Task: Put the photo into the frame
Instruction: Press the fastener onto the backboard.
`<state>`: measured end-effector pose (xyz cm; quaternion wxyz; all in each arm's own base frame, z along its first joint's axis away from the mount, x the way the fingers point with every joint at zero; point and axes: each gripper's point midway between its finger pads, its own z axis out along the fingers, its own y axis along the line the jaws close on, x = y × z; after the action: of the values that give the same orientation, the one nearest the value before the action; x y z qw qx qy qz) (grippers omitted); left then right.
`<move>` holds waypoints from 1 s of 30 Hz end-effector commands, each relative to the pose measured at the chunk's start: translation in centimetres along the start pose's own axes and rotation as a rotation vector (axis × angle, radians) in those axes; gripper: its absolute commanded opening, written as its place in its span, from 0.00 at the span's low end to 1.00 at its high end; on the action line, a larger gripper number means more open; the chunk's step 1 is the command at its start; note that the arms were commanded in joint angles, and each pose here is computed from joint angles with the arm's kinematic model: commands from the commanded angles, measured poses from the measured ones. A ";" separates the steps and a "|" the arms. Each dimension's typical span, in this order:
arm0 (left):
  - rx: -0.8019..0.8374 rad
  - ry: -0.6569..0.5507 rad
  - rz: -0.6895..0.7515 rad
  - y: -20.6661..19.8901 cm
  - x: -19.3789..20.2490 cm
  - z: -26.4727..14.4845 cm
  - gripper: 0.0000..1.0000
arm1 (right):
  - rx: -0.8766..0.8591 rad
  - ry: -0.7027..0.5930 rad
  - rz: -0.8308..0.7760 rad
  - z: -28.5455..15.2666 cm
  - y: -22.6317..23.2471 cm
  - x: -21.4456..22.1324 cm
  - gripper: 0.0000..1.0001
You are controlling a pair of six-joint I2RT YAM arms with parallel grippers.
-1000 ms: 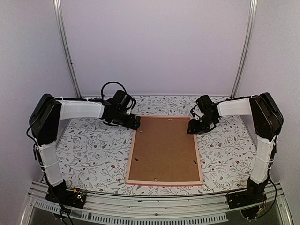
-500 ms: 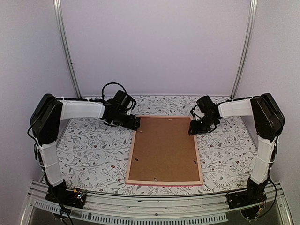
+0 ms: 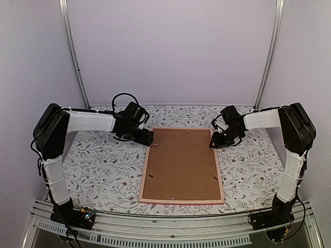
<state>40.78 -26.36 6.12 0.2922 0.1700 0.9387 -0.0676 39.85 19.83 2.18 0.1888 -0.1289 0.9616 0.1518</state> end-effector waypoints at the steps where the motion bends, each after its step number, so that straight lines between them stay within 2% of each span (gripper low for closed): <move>1: -0.001 0.012 -0.020 0.7 0.5 0.1 0.94 | 0.029 0.036 -0.011 -0.2 -1.9 1.4 0.30; 6: 0.000 0.012 -0.021 0.8 0.5 0.1 0.94 | 0.005 0.043 -0.020 0.1 -1.7 1.5 0.29; 18: -0.003 0.017 -0.029 1.3 0.5 0.4 0.94 | 0.074 0.065 -0.013 0.1 -3.0 2.6 0.38; 30: 0.005 0.025 -0.035 1.3 0.8 0.5 0.94 | 0.011 0.053 0.014 0.0 -2.9 3.2 0.36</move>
<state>41.08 -25.48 5.80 0.2873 0.1613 0.9416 -0.0694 39.94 19.06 2.01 0.2039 -0.1408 0.9547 0.1649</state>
